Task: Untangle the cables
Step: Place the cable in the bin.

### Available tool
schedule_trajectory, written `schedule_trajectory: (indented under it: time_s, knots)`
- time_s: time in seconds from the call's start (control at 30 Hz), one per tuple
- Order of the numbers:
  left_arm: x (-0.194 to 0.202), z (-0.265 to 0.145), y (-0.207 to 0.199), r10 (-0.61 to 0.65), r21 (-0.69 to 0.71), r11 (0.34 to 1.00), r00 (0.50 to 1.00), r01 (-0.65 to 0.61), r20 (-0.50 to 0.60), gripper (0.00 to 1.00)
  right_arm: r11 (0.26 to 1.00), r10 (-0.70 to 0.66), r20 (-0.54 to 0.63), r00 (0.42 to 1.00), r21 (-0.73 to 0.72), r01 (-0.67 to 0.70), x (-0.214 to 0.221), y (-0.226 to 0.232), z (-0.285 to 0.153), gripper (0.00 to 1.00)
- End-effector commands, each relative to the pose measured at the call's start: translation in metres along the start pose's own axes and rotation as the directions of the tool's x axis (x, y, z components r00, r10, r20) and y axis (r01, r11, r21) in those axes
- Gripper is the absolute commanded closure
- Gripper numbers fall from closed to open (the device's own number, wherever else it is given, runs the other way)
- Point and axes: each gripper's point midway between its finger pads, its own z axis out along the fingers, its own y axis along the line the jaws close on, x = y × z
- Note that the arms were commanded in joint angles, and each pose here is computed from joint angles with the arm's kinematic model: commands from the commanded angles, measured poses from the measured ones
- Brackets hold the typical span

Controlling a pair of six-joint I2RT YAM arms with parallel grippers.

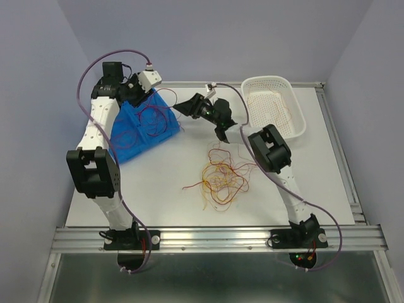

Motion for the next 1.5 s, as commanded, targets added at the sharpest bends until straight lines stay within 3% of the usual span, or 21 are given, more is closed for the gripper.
schedule_trajectory:
  time_s: [0.0, 0.03, 0.07, 0.33, 0.8, 1.17, 1.47]
  knots:
    - [-0.038, -0.014, -0.003, 0.091, -0.033, 0.995, 0.995, -0.090, 0.048, 0.53, 0.989, -0.135, 0.141, 0.981, -0.037, 0.141, -0.041, 0.051, -0.013, 0.26]
    - [-0.045, -0.007, -0.011, 0.113, -0.013, 0.994, 0.992, -0.112, 0.055, 0.53, 0.991, -0.137, 0.154, 0.979, 0.020, 0.136, -0.037, 0.039, -0.024, 0.26]
    - [-0.047, -0.003, -0.016, 0.118, 0.000, 0.993, 0.991, -0.118, 0.056, 0.53, 0.986, -0.164, 0.194, 0.967, 0.005, 0.166, -0.053, 0.061, -0.029, 0.26]
    - [-0.054, 0.045, -0.030, 0.119, 0.103, 0.987, 0.991, -0.125, 0.065, 0.51, 0.957, -0.287, 0.348, 0.892, 0.144, 0.252, -0.087, 0.090, -0.102, 0.21]
    - [-0.064, 0.094, -0.045, 0.122, 0.181, 0.976, 0.992, -0.124, 0.023, 0.51, 0.920, -0.373, 0.343, 0.862, 0.256, 0.297, -0.085, 0.098, -0.166, 0.18]
    - [-0.043, 0.117, -0.062, 0.110, 0.230, 0.970, 0.988, -0.084, -0.105, 0.52, 0.913, -0.380, 0.346, 0.858, 0.291, 0.287, -0.084, 0.096, -0.189, 0.18]
    - [-0.031, 0.127, -0.057, 0.106, 0.192, 0.979, 0.978, -0.071, -0.179, 0.53, 0.911, -0.379, 0.348, 0.858, 0.303, 0.280, -0.080, 0.094, -0.204, 0.18]
